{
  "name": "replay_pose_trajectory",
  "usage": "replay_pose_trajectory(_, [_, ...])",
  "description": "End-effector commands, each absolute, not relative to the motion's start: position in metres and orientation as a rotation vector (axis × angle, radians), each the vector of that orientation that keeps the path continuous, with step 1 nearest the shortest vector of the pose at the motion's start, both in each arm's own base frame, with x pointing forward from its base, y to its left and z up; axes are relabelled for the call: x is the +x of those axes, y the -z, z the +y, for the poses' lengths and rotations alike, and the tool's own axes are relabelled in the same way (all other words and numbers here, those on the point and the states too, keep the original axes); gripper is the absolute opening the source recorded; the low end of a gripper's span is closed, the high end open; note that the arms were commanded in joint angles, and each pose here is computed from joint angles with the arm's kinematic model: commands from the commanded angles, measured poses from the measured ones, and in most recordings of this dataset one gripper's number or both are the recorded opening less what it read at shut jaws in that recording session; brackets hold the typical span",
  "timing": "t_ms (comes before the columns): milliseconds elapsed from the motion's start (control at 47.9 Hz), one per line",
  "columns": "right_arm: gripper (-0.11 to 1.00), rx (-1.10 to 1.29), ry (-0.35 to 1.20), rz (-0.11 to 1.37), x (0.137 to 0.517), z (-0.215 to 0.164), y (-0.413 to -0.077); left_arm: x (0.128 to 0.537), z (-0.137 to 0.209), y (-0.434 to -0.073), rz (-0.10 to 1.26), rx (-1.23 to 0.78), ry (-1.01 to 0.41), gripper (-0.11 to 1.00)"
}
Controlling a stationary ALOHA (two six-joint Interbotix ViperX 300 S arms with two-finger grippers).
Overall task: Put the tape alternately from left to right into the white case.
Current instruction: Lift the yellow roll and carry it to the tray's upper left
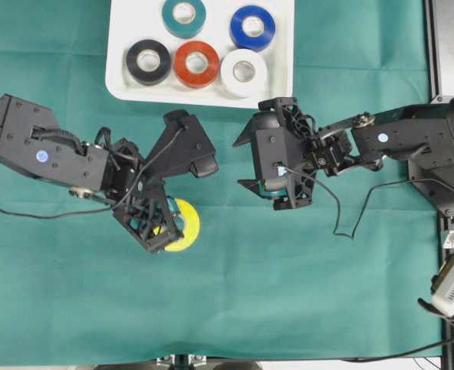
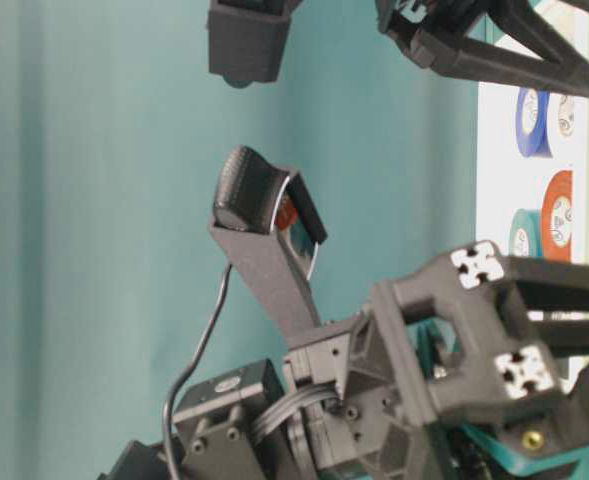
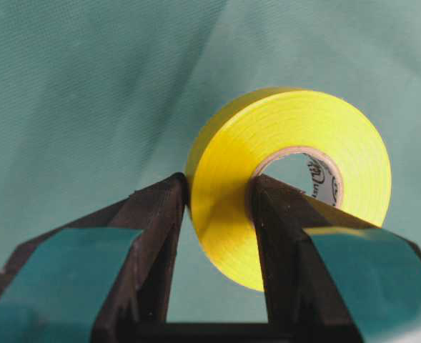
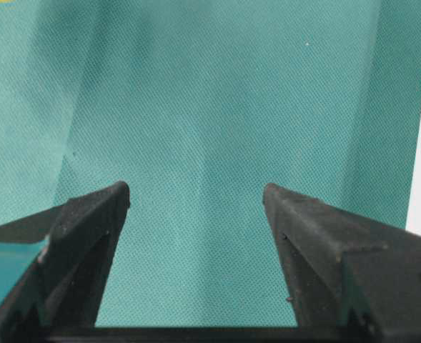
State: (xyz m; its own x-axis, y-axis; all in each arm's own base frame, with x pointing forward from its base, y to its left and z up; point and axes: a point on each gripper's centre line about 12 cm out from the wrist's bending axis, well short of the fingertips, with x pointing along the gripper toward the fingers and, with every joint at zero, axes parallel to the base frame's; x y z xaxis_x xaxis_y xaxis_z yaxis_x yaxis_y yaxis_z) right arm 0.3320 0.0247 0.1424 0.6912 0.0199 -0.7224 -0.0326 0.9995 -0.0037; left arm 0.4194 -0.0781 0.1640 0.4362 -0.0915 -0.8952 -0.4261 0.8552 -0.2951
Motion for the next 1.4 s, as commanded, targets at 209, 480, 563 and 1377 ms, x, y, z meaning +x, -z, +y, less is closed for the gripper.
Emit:
replay_pose_trajectory(209, [0.83,-0.008,-0.039,0.736,0.333,0.027,-0.164,0.412,-0.040,-0.190,1.053,-0.525,-0.243,-0.02])
replay_pose_trajectory(480, [0.83,-0.006,-0.037,0.736,0.333,0.026,-0.164,0.396,0.010,-0.195,1.024,-0.562,-0.334,-0.02])
replay_pose_trajectory(563, [0.83,-0.006,-0.037,0.733,0.334,0.026,-0.165,0.390,0.026,-0.194,1.024,-0.553,-0.356,-0.02])
replay_pose_trajectory(1377, [0.83,0.017,-0.030,0.737,0.332,0.027,-0.164,0.365,0.162,-0.188,0.915,-0.635,-0.606,-0.02])
